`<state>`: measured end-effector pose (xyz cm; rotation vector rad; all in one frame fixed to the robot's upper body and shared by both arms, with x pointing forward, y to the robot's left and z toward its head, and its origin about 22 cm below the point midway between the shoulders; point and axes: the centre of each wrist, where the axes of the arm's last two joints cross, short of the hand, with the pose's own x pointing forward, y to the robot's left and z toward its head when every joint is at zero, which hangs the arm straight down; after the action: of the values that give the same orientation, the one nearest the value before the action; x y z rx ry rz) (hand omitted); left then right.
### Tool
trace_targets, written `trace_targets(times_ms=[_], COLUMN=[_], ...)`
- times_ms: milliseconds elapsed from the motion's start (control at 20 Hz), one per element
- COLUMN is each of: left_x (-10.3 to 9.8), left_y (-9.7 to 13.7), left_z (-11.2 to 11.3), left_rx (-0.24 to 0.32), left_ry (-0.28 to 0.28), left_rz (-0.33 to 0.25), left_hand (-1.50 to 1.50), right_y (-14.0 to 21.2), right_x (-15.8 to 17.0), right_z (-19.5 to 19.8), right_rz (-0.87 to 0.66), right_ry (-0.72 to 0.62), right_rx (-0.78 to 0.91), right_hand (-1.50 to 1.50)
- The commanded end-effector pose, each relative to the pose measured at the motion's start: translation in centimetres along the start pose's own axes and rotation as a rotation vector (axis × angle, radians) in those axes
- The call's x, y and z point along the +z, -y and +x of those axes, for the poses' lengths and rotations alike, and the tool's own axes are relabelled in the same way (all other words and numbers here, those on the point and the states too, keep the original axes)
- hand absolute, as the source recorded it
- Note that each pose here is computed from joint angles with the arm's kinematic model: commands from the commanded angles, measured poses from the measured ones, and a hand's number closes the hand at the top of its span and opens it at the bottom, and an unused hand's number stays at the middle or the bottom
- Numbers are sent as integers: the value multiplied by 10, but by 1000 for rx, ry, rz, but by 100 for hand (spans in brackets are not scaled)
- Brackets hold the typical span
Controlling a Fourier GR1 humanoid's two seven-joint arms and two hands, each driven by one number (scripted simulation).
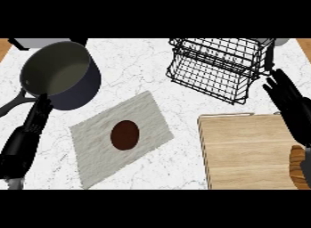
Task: Pick the croissant from the tray and place it in the tiered basket
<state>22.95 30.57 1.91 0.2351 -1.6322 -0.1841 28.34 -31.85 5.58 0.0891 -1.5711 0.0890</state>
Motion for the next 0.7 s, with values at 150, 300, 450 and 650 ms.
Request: trace_targets(times_ms=[150, 300, 450, 650], left_x=[-16, -6, -6, -12], left_y=[-31, -30, -36, -30], left_z=[8, -7, -6, -2], left_rx=[-146, -127, -159, -159], left_ry=[-30, -115, -117, -131], left_rz=[132, 136, 181, 177], left_hand=[0, 0, 0, 0], right_y=[43, 56, 118, 98], right_x=[41, 26, 102, 134], right_z=[29, 78, 10, 33], right_rz=[-269, -596, -902, -1007], right_ry=[51, 491, -136, -65], right_rx=[193, 17, 528, 608], right_hand=[150, 150, -150, -150])
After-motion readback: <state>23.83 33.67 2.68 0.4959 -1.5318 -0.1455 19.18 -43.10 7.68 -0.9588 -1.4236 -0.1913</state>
